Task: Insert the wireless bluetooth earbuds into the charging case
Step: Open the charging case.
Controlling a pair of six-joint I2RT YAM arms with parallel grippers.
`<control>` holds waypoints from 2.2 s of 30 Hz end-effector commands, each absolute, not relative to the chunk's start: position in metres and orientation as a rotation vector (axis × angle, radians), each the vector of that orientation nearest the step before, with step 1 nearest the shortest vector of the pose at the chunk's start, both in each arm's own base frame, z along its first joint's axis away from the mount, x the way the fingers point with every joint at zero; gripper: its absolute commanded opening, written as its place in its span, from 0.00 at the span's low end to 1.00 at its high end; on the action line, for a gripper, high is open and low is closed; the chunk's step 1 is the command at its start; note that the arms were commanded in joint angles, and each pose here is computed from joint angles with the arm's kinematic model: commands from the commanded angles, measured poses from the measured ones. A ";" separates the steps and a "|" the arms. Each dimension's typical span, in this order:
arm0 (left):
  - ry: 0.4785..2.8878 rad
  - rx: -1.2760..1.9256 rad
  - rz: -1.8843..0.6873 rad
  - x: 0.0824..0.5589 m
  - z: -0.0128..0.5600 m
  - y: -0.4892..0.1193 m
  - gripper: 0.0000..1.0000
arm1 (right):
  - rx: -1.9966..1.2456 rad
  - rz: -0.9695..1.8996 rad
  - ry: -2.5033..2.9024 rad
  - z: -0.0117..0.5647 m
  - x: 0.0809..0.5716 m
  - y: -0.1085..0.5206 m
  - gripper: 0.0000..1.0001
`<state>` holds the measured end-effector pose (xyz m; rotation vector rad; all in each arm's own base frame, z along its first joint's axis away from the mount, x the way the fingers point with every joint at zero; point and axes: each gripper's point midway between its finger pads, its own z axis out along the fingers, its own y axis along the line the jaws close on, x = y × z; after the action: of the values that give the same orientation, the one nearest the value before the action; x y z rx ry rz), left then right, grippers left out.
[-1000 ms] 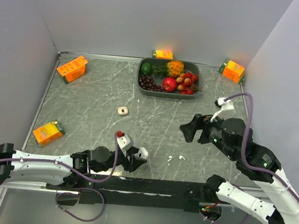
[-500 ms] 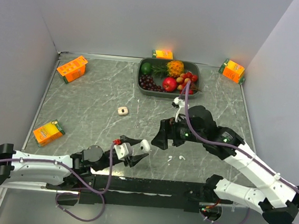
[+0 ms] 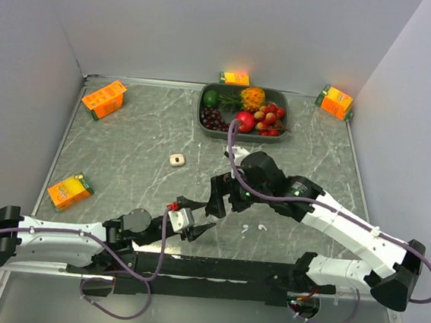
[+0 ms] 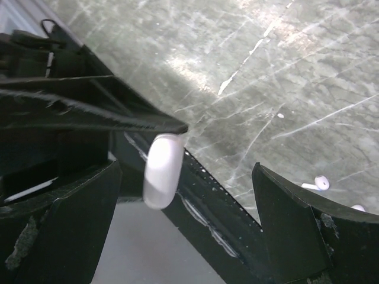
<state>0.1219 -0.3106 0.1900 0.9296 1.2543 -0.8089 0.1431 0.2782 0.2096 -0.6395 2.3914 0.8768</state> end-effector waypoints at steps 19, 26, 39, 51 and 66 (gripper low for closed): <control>1.174 0.876 -0.847 0.116 0.223 -0.305 0.01 | -0.573 0.825 2.336 0.229 0.159 0.277 0.99; 1.182 0.843 -0.838 0.119 0.221 -0.299 0.01 | -0.554 0.832 2.317 0.238 0.159 0.272 0.99; 1.187 0.835 -0.838 0.119 0.220 -0.297 0.01 | -0.539 0.823 2.311 0.242 0.160 0.268 0.99; 1.176 0.798 -0.841 0.120 0.229 -0.290 0.01 | -0.512 0.785 2.343 0.230 0.165 0.260 0.99; 1.165 0.777 -0.836 0.122 0.233 -0.289 0.01 | -0.532 1.038 2.200 0.272 0.152 0.281 0.93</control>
<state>0.1215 -0.2897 0.2126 0.8348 1.2173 -0.8132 0.1530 0.2673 0.2527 -0.5099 2.2583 0.9452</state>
